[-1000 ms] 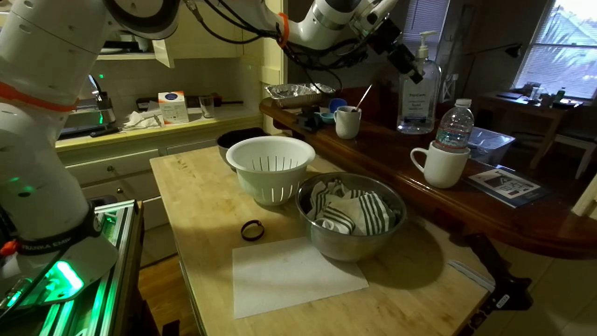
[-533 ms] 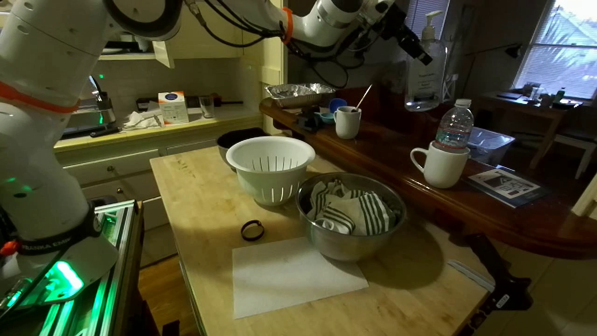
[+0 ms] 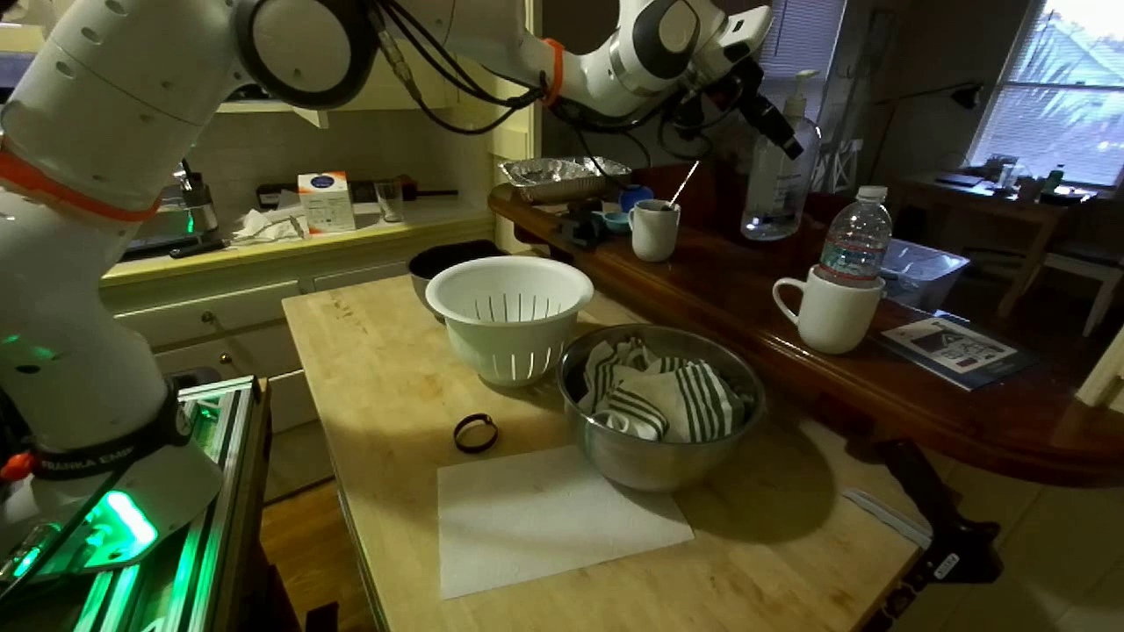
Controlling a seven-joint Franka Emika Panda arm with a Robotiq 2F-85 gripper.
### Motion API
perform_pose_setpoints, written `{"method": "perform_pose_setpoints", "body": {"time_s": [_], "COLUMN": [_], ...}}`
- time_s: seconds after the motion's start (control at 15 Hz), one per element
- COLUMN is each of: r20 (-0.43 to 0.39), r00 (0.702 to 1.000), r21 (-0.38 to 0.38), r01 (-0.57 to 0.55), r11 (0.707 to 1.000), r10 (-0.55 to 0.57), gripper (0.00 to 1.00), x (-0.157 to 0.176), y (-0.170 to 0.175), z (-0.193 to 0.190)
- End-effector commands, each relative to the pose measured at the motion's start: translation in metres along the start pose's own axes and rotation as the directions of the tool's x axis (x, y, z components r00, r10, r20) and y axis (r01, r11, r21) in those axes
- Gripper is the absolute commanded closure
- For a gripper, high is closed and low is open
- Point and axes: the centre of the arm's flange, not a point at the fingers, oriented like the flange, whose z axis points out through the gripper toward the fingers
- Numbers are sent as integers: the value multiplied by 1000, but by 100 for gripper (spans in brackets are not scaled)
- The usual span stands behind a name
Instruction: Move the soap bottle forward and put the jar inside the white bowl
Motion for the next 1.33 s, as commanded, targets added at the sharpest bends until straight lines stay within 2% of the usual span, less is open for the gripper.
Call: {"method": "perform_pose_setpoints", "body": {"time_s": [0.0, 0.2, 0.53, 0.93, 1.27], "r20": [-35, -25, 13, 93, 133], "r00": [996, 985, 951, 930, 921], "r21": [45, 74, 101, 104, 88], "r01": [89, 172, 307, 346, 356], "r11": [995, 982, 946, 933, 930], "r10": [-87, -171, -310, -355, -365], "gripper": [55, 55, 55, 55, 55], "x": [18, 16, 2, -10, -6], "y": [-18, -32, -40, -38, -35], "z": [22, 27, 34, 49, 49]}}
